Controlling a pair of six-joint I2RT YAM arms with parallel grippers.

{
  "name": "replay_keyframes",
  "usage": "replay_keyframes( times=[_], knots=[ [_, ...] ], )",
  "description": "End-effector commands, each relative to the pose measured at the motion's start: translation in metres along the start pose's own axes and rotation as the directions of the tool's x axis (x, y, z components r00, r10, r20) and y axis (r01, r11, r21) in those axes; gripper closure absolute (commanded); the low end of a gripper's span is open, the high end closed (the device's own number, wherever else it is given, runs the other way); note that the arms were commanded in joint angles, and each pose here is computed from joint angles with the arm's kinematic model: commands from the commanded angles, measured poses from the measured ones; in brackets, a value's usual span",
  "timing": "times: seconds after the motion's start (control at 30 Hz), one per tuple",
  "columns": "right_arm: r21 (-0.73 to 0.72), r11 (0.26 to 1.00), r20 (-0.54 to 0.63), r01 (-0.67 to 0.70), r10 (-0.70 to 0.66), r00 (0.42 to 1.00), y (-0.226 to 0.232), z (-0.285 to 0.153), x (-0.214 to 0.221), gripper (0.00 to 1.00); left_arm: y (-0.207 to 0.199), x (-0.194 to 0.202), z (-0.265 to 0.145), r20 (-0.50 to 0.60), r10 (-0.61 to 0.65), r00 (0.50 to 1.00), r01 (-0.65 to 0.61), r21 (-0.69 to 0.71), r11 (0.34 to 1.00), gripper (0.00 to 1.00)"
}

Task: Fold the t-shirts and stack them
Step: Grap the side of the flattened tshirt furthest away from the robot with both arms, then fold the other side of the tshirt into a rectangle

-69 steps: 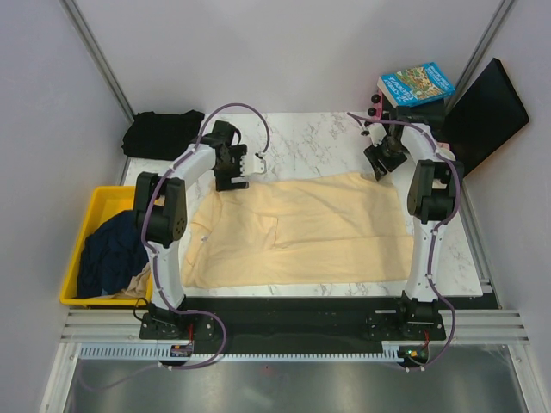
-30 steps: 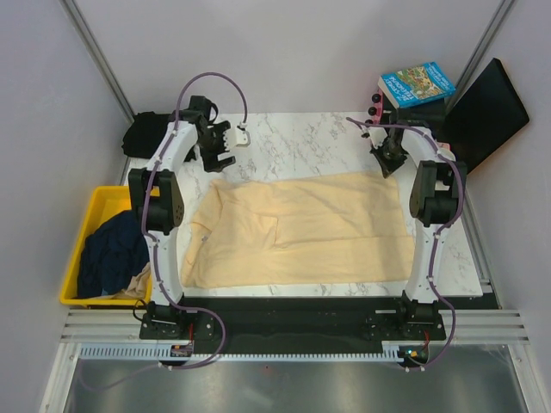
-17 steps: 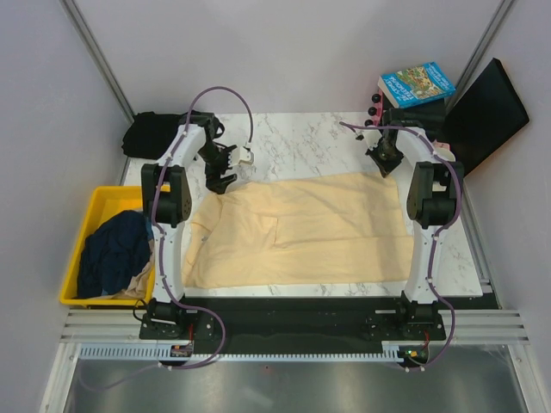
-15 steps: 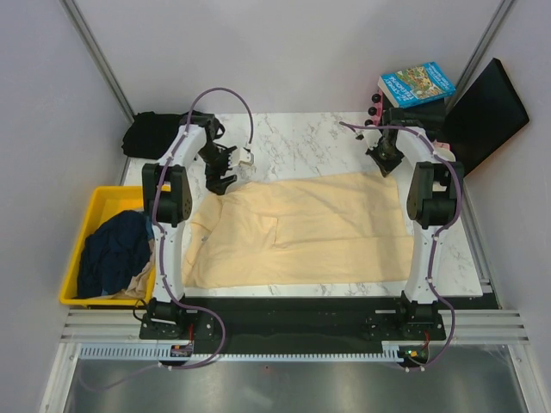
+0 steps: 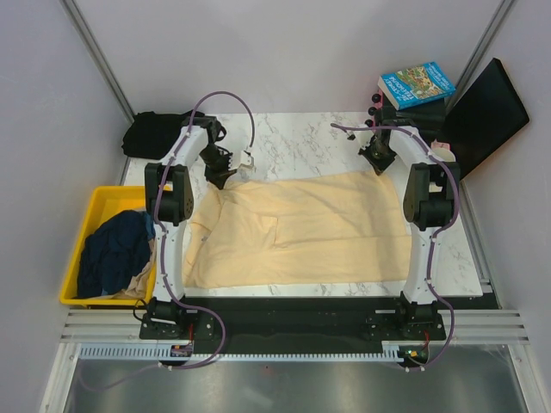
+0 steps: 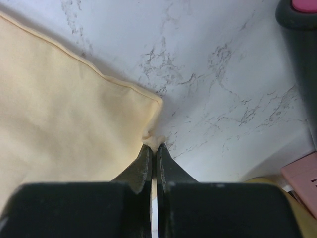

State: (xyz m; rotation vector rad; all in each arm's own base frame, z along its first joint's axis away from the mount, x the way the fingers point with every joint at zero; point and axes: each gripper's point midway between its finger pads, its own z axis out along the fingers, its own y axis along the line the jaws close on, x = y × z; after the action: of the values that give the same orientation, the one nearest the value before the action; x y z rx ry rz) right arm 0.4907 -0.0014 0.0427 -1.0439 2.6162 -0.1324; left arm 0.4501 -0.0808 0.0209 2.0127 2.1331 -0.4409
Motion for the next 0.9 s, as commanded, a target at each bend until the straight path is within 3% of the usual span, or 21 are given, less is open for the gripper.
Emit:
replay_keyframes(
  times=[0.0, 0.17, 0.33, 0.7, 0.87],
  knots=[
    [0.047, 0.999, 0.040, 0.015, -0.016, 0.999, -0.009, -0.023, -0.010, 1.00, 0.017, 0.001, -0.010, -0.015, -0.019, 1.000, 0.017, -0.096, 0.995, 0.98],
    [0.077, 0.997, 0.032, 0.017, -0.020, 0.999, -0.013, -0.024, -0.013, 1.00, 0.038, -0.008, -0.036, 0.007, -0.053, 0.999, 0.053, -0.258, 0.965, 0.98],
    [0.160, 0.987, 0.043, 0.001, -0.008, 0.999, -0.030, -0.026, -0.021, 1.00, 0.070, -0.006, -0.074, -0.019, -0.065, 0.998, 0.047, -0.500, 0.864, 0.98],
    [0.289, 0.952, 0.202, -0.099, 0.040, 0.979, -0.069, -0.061, -0.064, 1.00, 0.083, -0.005, -0.105, -0.025, -0.105, 0.994, 0.066, -0.628, 0.776, 0.98],
    [0.103, 0.995, 0.281, 0.002, -0.031, 0.959, -0.027, -0.091, -0.076, 1.00, 0.068, -0.003, -0.115, -0.051, -0.079, 0.996, 0.029, -0.634, 0.773, 0.98]
  ],
)
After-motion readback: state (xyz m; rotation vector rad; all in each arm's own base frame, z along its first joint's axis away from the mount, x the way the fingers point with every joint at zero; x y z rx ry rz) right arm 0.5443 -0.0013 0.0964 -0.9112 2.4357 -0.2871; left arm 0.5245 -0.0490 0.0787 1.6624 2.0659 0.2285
